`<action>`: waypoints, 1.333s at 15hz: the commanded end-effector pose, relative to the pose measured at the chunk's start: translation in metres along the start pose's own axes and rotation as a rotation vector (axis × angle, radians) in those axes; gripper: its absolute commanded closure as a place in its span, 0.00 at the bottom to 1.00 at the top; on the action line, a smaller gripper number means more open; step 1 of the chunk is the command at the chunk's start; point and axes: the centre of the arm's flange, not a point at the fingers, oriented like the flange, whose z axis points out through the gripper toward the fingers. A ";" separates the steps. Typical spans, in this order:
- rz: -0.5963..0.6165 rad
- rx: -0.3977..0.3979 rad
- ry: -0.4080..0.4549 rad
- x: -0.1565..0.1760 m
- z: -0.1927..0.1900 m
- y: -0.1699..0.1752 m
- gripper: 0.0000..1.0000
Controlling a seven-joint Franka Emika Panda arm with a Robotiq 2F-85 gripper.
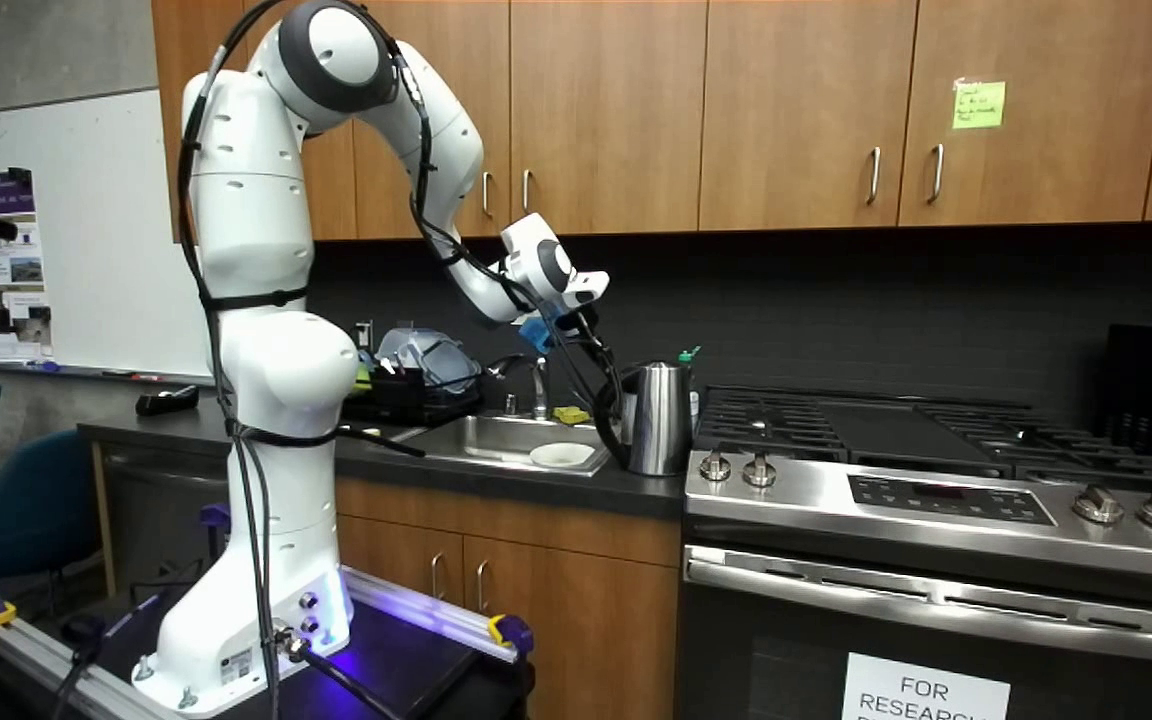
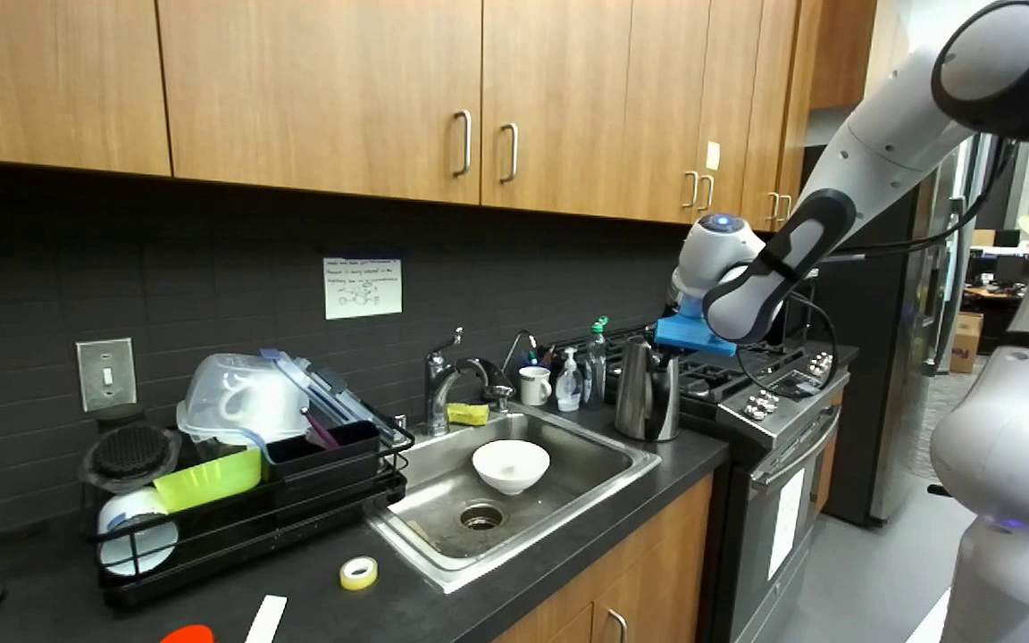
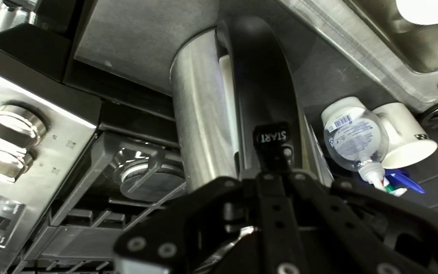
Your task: Push the button on the black handle of the silver kettle
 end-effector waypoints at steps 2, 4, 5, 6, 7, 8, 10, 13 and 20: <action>-0.002 0.023 -0.007 0.003 0.012 -0.004 1.00; -0.001 0.022 -0.006 0.003 0.012 -0.004 1.00; 0.001 0.020 -0.005 0.003 0.010 -0.004 1.00; 0.000 0.019 -0.001 0.004 0.008 -0.004 1.00; -0.003 0.015 0.005 0.004 0.004 -0.004 1.00; -0.006 0.013 0.009 0.004 0.000 -0.005 1.00; -0.011 0.008 0.025 0.006 -0.009 -0.005 1.00; -0.018 0.006 0.049 0.006 -0.023 -0.008 1.00; -0.039 0.004 0.034 -0.001 -0.036 -0.020 0.70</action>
